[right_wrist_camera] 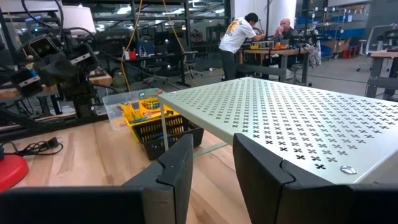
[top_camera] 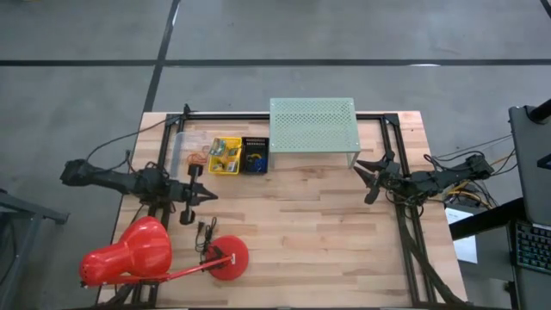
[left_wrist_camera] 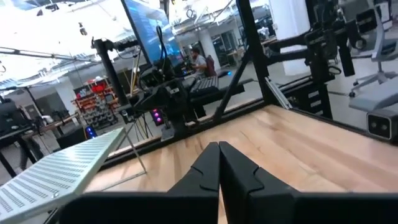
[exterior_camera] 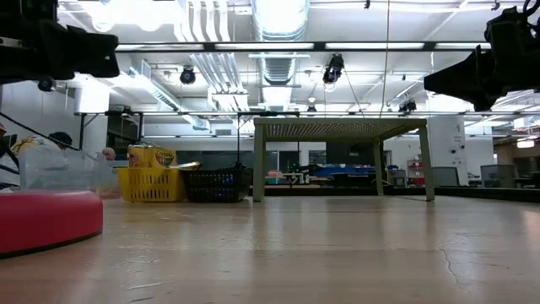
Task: Pick & Place Office Desk Supplies
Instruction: Put the black bin with the spring rubberbands on the shelf
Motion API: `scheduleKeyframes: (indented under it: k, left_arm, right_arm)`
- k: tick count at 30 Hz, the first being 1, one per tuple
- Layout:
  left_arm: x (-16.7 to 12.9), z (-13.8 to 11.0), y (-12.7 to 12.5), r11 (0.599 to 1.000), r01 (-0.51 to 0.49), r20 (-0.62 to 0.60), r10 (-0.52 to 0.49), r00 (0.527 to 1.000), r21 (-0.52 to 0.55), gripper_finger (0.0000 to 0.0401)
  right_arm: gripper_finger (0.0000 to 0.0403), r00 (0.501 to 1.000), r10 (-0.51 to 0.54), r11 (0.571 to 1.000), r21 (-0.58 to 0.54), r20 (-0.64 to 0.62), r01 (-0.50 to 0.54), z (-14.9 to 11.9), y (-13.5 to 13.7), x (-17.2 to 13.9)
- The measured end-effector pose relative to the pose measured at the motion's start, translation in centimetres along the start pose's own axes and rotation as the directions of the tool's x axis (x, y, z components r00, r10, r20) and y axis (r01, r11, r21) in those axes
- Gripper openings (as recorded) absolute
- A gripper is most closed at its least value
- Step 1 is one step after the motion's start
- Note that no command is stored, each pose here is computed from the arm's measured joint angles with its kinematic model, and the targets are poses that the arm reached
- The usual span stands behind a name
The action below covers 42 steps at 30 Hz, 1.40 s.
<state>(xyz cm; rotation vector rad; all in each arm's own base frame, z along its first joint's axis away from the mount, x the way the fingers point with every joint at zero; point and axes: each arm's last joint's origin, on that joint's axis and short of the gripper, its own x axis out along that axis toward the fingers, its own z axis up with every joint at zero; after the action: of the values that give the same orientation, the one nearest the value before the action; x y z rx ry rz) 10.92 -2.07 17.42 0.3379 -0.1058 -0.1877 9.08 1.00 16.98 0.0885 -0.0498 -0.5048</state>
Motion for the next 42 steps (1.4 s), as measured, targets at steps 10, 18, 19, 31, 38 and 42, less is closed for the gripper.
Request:
scheduleKeyframes:
  k: [10,18,19,31,38,42]
  left_arm:
    - [-2.4,1.9,0.7,0.999,0.040,-0.192,-0.041,0.981,-0.009,0.0001]
    - [-2.7,2.8,1.0,0.997,0.073,-0.218,-0.075,0.973,-0.017,0.0001]
    - [-2.6,2.6,0.9,0.997,0.074,-0.221,-0.076,0.972,-0.017,0.0001]
    - [-1.4,-0.7,-0.2,0.999,0.049,-0.172,-0.050,0.984,-0.008,0.0001]
    - [-1.3,-0.8,-0.3,0.999,0.045,-0.176,-0.046,0.983,-0.010,0.0001]
    - [-1.3,-0.8,-0.2,0.999,0.035,-0.179,-0.036,0.983,-0.009,0.0001]
  right_arm:
    - [0.0114,1.000,-0.007,1.000,-0.001,0.000,0.007,0.0,0.0,0.0]
    - [0.0114,1.000,-0.002,1.000,-0.008,-0.007,0.002,-0.1,0.0,0.0]
    - [0.0114,1.000,-0.002,1.000,-0.008,-0.006,0.002,-0.1,0.0,0.0]
    - [0.0114,1.000,-0.002,1.000,-0.007,-0.006,0.002,-0.1,0.0,0.0]
    - [0.0114,1.000,-0.001,1.000,-0.007,-0.006,0.001,-0.1,0.0,0.0]
    - [0.0114,1.000,0.000,1.000,-0.007,-0.006,0.000,-0.1,0.0,0.0]
